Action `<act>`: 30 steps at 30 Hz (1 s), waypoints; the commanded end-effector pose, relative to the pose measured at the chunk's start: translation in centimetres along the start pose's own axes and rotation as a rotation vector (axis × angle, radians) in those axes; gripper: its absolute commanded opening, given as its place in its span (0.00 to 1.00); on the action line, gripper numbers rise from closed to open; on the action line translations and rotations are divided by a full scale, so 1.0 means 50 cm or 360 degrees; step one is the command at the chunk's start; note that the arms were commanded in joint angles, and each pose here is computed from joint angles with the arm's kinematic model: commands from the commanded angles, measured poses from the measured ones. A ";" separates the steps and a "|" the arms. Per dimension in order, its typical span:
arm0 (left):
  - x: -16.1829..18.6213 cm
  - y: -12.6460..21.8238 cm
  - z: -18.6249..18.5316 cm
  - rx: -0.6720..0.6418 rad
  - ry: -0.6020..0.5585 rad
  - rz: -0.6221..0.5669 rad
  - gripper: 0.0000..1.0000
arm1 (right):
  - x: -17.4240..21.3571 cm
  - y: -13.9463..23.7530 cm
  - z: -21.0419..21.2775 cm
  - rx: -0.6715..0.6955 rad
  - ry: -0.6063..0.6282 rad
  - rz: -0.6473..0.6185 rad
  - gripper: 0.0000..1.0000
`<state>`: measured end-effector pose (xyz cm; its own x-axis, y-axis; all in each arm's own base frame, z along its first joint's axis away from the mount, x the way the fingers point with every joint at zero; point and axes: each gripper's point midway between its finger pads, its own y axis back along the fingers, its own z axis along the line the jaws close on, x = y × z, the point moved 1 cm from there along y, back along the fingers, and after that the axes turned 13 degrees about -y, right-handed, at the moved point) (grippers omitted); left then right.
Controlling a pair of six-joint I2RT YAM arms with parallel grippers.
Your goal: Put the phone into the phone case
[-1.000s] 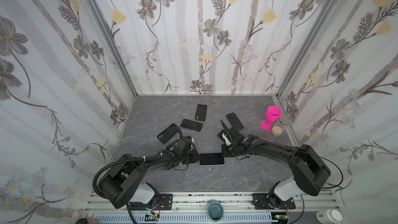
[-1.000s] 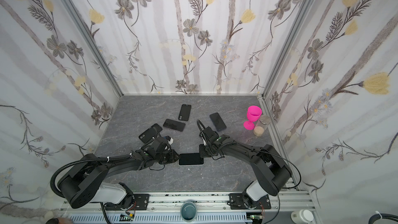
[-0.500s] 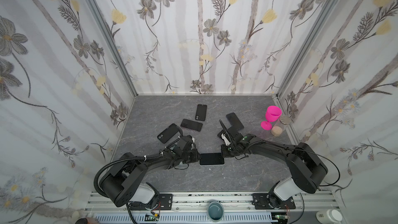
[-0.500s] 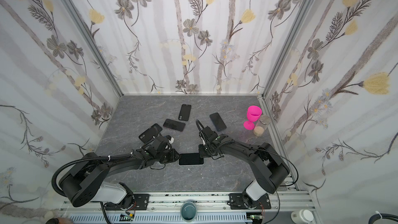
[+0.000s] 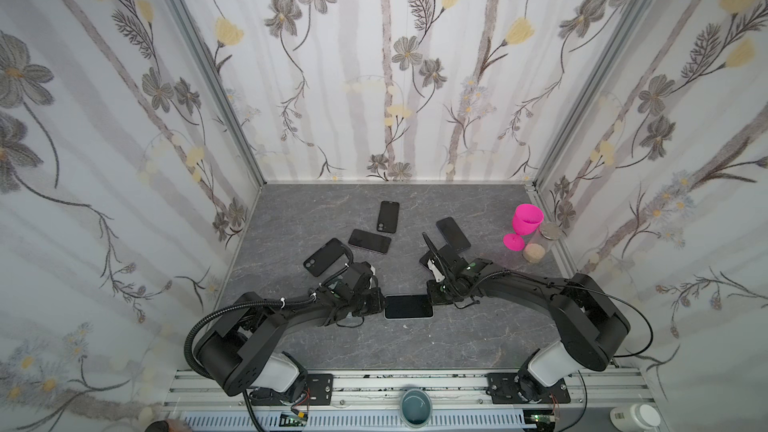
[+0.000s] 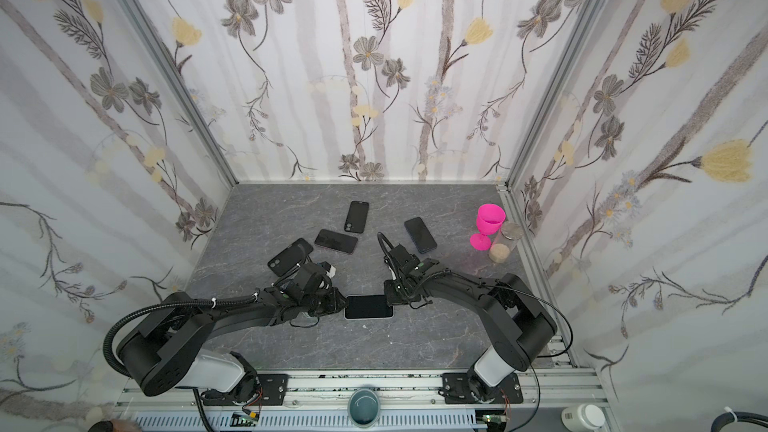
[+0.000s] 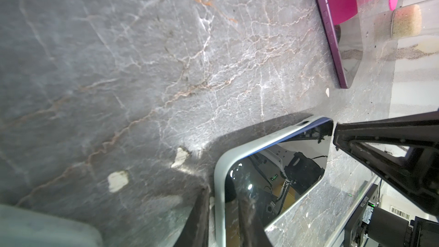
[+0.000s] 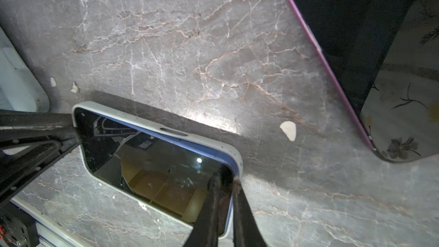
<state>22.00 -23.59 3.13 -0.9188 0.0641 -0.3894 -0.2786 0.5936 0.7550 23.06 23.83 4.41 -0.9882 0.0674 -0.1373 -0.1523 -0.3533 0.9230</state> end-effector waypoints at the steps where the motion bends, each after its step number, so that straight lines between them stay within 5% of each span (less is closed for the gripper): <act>1: -0.007 -0.002 -0.003 0.0009 -0.0019 -0.0019 0.21 | 0.002 -0.001 -0.007 0.0034 0.0000 0.0007 0.14; 30: -0.009 -0.010 -0.003 0.0009 -0.0036 0.0008 0.21 | 0.020 -0.044 -0.039 0.0210 0.0055 0.0104 0.14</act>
<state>22.13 -23.93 2.81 -0.9202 0.0822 -0.3826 -0.2616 0.5978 0.7578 23.05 23.84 2.49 -0.9944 0.0450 -0.0957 -0.1048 -0.2941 0.9500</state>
